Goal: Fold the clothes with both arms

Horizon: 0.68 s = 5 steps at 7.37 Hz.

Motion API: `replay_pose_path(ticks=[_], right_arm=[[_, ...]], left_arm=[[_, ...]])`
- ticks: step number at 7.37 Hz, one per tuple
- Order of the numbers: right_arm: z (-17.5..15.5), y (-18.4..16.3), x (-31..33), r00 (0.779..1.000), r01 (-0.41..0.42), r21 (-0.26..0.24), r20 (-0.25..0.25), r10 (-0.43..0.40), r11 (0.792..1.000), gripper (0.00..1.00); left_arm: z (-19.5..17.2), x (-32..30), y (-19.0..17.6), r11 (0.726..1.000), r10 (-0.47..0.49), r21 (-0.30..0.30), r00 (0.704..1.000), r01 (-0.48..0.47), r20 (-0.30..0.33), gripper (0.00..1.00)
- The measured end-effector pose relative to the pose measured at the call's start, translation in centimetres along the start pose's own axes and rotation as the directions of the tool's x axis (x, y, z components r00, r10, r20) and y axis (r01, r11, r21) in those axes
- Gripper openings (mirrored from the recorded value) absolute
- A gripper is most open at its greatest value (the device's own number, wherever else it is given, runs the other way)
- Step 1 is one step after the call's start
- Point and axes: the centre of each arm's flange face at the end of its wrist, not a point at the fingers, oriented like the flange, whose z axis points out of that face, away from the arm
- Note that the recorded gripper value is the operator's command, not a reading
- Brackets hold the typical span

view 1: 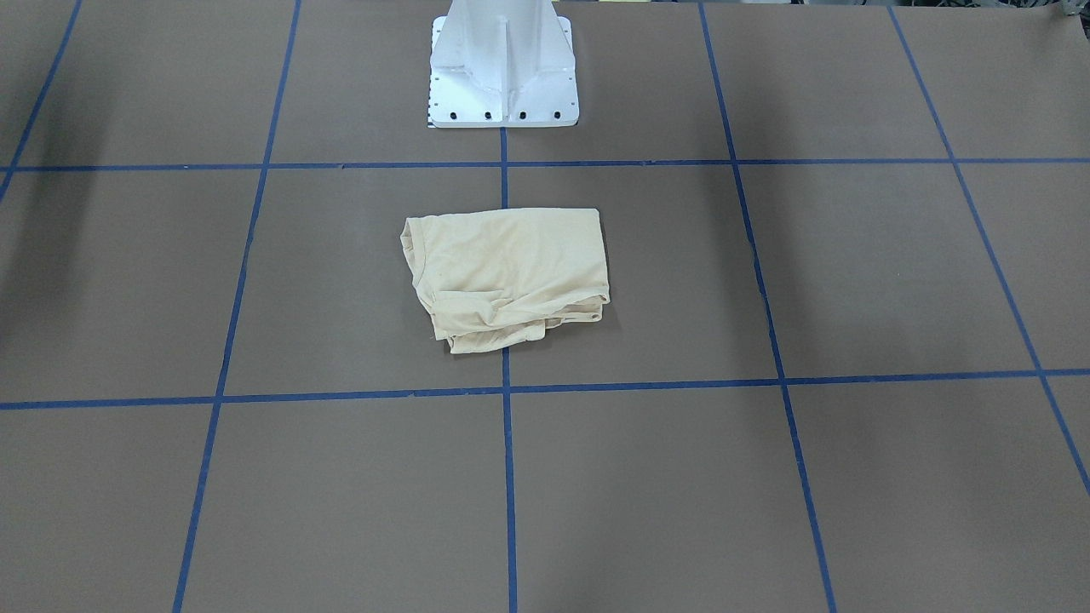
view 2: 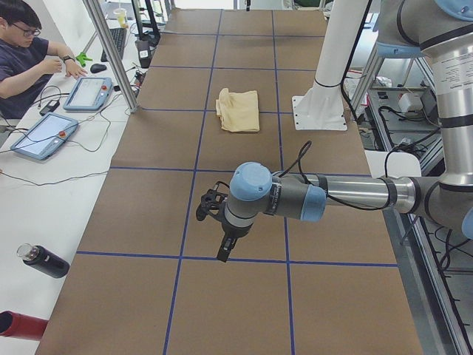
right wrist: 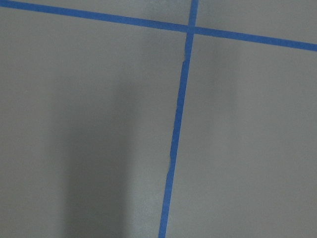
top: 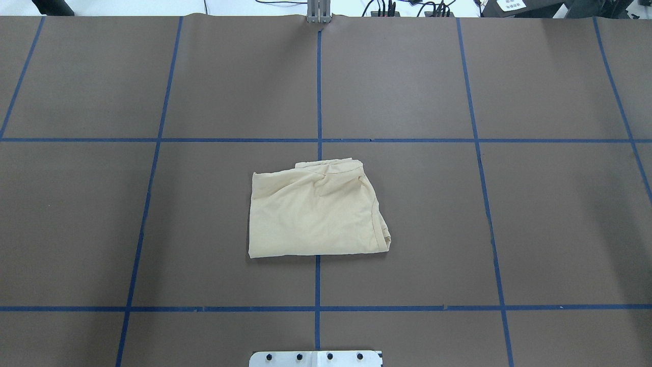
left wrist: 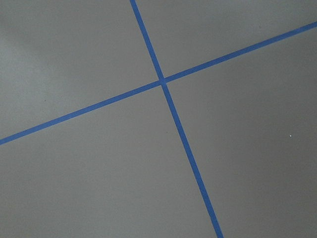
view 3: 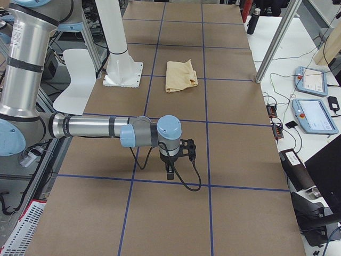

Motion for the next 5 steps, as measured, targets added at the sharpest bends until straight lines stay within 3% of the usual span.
replay_pose_path(ticks=[5], right_arm=[[-0.1, -0.1, -0.1, 1.0, 0.007, 0.006, 0.001, -0.007, 1.0, 1.0]], left_arm=[[0.7, -0.2, 1.8, 1.0, -0.018, -0.022, 1.0, 0.018, -0.006, 1.0]])
